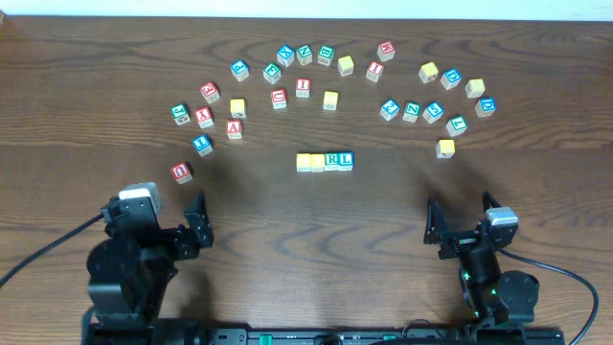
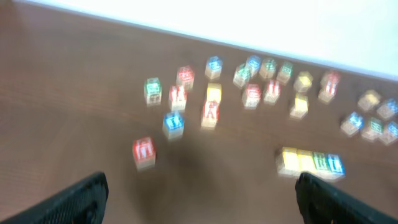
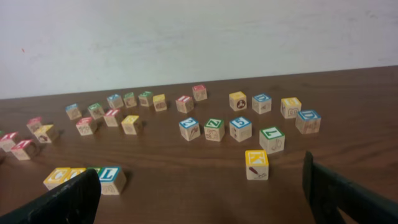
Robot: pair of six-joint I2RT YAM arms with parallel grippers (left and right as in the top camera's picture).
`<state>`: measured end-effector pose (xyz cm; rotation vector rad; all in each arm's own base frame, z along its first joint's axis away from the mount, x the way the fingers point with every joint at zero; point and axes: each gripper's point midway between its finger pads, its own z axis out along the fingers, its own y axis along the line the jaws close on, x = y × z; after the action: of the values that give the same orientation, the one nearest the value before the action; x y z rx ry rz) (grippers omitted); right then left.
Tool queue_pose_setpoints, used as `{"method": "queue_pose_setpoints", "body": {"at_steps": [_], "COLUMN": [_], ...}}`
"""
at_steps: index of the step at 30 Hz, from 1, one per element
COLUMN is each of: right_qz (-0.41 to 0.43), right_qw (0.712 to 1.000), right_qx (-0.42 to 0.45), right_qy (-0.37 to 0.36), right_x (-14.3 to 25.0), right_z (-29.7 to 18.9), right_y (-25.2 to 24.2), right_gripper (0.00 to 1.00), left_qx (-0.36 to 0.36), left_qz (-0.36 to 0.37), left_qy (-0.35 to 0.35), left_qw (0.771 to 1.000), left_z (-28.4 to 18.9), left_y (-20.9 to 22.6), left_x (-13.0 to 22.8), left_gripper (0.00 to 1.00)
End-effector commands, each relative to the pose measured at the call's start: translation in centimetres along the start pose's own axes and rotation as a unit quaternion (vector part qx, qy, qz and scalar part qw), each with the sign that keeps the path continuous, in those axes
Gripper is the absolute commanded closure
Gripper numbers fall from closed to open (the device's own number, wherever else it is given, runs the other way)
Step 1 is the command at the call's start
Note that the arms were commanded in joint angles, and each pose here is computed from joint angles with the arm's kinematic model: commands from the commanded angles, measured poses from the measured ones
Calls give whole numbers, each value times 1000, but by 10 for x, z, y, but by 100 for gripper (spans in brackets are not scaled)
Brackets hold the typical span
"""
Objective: Spell out CORL
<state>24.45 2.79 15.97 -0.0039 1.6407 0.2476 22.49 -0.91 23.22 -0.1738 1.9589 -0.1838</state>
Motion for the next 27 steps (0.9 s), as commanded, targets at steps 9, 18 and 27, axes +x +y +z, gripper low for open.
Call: {"method": "queue_pose_setpoints", "body": {"at_steps": [9, 18, 27], "right_qz": [4, 4, 4], "right_qw": [1000, 1000, 1000], "right_qx": [-1, -1, -1], "right_qy": [2, 2, 2], "right_x": [1, 1, 1], "right_z": [0, 0, 0], "right_y": [0, 0, 0], "right_gripper": [1, 1, 1], "left_qx": [-25, -39, -50], "left_qz": [88, 91, 88], "left_qy": [-151, -180, -165], "left_qw": [984, 979, 981], "left_z": [22, 35, 45], "left_y": [23, 37, 47], "left_x": [7, 32, 53], "left_gripper": [5, 5, 5]}}
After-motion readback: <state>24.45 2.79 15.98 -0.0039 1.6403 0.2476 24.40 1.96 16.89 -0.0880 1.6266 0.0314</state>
